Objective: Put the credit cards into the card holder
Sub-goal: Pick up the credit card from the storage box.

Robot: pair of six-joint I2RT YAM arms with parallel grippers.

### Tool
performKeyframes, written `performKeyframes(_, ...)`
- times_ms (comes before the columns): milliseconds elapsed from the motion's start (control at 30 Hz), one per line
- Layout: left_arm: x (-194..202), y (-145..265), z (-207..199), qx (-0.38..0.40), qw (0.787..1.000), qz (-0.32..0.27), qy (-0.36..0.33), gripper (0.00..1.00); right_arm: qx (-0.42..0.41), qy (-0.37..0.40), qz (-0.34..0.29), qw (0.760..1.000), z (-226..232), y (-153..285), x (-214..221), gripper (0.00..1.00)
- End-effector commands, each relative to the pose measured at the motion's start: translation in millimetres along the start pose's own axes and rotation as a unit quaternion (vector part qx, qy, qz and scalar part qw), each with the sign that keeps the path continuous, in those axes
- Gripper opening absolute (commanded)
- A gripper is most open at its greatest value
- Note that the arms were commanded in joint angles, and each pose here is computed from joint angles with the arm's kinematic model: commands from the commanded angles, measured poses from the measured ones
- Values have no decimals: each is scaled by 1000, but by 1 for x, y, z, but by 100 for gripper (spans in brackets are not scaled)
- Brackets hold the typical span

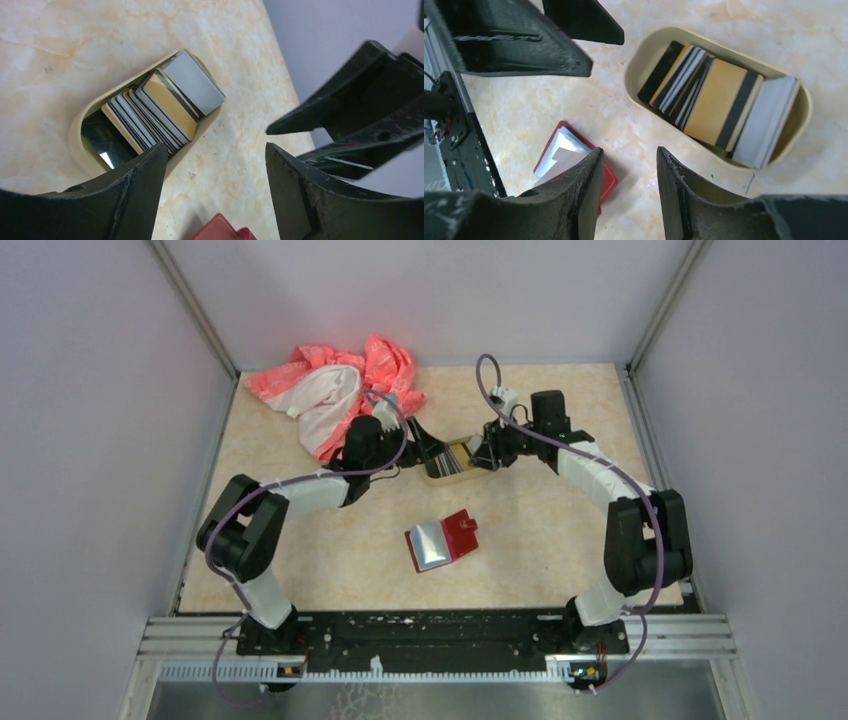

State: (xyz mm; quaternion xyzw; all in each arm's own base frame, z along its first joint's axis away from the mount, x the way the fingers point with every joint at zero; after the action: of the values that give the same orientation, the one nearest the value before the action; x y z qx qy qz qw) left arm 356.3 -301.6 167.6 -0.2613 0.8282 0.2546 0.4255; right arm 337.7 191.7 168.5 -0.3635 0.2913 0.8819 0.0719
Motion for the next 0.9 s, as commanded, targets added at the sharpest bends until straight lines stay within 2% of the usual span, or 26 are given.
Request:
performKeyframes(0,20,-21,26,-64,995,64,29,79,-9,18,-71,997,11,23,-33,43)
performKeyframes(300,32,-50,45,-161,981,89,57,83,-11,15,-67,998,7,23,-31,43)
performKeyframes(500,41,-60,50,-196,971,111,81,84,-11,19,-71,997,7,26,-32,43)
performKeyframes(667,47,-66,59,-266,952,130,82,86,-13,20,-70,997,7,26,-32,43)
performKeyframes(867,53,-76,60,-271,947,144,91,89,-14,19,-72,997,6,29,-33,43)
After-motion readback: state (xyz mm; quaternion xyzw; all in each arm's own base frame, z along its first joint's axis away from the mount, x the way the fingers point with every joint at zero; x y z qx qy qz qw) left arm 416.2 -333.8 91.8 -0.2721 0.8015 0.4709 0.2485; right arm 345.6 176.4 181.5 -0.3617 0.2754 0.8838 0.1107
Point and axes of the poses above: each gripper's point midway between its finger pads, its own y axis back along the fingers, its own z axis along the line the jaws close on, x = y × z, the point moved 3 cm from there along y, back along the fingers, and after that the axes turned 15 degrees about -y, right-handed, at the moved point
